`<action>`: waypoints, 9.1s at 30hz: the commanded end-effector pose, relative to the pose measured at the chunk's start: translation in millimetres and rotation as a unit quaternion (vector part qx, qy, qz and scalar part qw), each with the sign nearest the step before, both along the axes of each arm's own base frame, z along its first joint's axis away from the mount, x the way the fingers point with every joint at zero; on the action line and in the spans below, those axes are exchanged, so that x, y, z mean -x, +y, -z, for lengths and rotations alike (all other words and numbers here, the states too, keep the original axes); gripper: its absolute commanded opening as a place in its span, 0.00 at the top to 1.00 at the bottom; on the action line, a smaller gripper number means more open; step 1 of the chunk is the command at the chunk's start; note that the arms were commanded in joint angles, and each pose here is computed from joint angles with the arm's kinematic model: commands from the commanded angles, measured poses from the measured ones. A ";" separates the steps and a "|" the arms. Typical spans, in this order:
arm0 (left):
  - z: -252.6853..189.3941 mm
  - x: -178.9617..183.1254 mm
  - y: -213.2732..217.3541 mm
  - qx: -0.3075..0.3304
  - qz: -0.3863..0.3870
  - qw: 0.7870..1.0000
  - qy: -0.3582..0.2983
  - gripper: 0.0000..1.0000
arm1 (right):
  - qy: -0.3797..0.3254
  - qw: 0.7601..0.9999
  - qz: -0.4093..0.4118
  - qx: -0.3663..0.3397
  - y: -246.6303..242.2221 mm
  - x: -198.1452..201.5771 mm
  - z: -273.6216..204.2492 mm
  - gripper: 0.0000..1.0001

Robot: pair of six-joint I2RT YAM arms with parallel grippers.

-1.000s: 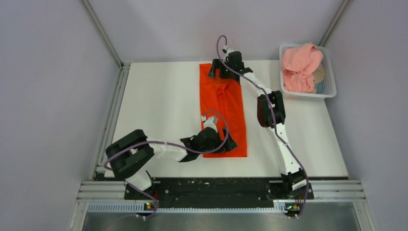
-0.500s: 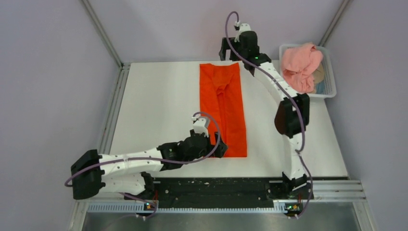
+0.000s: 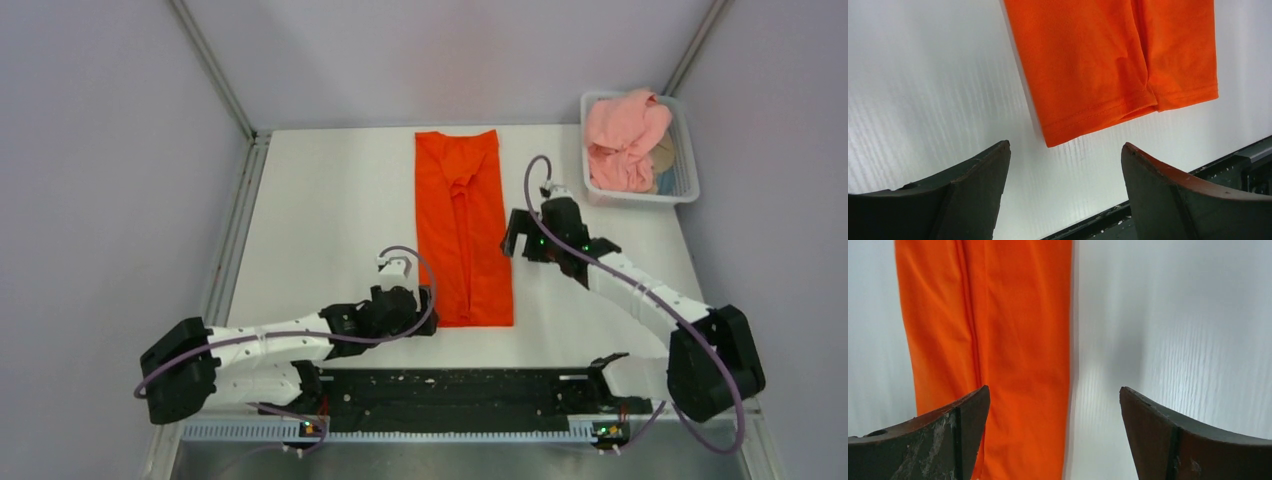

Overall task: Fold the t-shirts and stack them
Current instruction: Grab the bottom of the folded rectangular tshirt with both arms, then fold the folded rectangular tshirt in 1/3 of the way, then grab one side of the 2/3 rectangular tshirt with both arms, then fold the long partially folded tshirt into a neat square

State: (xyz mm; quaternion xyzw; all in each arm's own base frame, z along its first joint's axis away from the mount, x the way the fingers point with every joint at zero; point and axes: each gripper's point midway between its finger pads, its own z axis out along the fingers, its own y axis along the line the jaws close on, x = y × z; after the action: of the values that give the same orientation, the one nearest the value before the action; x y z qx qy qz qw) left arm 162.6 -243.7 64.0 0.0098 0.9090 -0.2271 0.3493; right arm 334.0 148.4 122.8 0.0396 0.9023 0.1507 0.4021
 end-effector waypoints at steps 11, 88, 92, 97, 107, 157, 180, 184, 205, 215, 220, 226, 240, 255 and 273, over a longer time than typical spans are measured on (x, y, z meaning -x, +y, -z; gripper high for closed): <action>40.5 -4.9 -19.2 0.034 -0.005 0.997 0.074 0.61 | 0.087 0.992 -0.036 -0.080 10.0 116.4 48.2 0.12; -52.5 -250.3 -1.9 0.027 -0.067 0.997 -0.010 1.00 | -0.059 0.994 -0.043 -0.079 56.1 -87.3 -21.1 1.00; -46.5 -261.1 -3.3 0.033 -0.057 0.998 0.002 1.00 | -0.052 0.995 -0.031 -0.076 49.6 -102.7 -10.4 1.00; -35.6 -271.0 -6.9 0.038 -0.043 0.998 0.018 1.00 | -0.046 0.995 -0.028 -0.078 47.1 -115.7 3.7 1.00; -27.8 -290.3 -5.6 0.038 -0.048 0.998 0.024 0.72 | -0.042 0.996 -0.014 -0.072 38.8 -139.1 17.3 0.80; 50.4 -158.3 -4.9 0.043 -0.061 0.988 0.132 1.00 | 0.086 0.992 -0.005 -0.096 13.5 -6.0 98.8 0.71; 78.4 3.0 43.1 -0.036 -0.060 0.981 0.179 1.00 | 0.197 0.977 -0.023 -0.075 11.6 171.6 118.8 1.00; 65.5 25.0 36.2 -0.008 -0.044 0.983 0.178 1.00 | 0.228 0.967 -0.043 -0.108 15.3 207.9 119.8 1.00; -60.8 -44.0 -14.4 0.009 -0.012 0.999 -0.040 1.00 | 0.030 0.997 -0.001 -0.073 4.7 130.7 2.0 1.00; -119.3 -122.4 -9.8 0.015 -0.052 0.991 -0.119 1.00 | -0.069 0.994 0.052 -0.073 0.8 66.0 -62.0 1.00; -138.6 -156.7 -4.2 0.011 -0.053 0.988 -0.147 1.00 | -0.087 0.990 0.074 -0.079 -11.9 27.5 -76.3 1.00; -146.7 -198.0 -5.2 -0.005 -0.064 0.986 -0.151 1.00 | -0.086 0.991 0.048 -0.090 -4.0 -10.3 -82.4 1.00; -134.5 -295.4 5.1 -0.036 -0.085 0.986 -0.139 1.00 | -0.076 0.992 0.048 -0.092 -10.6 -87.3 -77.0 1.00; -58.2 -381.6 10.8 -0.034 -0.108 0.991 -0.074 1.00 | -0.023 0.995 0.059 -0.077 -26.2 -179.2 2.6 1.00; -99.6 -384.4 -16.8 0.050 -0.040 0.995 -0.082 0.01 | -0.041 0.992 0.040 -0.111 -17.8 -188.7 -25.3 0.01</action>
State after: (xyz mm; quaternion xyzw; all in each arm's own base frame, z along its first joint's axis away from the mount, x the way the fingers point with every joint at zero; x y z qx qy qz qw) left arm 558.2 -240.2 84.7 -0.0488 0.9017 -0.1778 0.3911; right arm 530.0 124.9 90.5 0.1348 0.8878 0.1972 0.3934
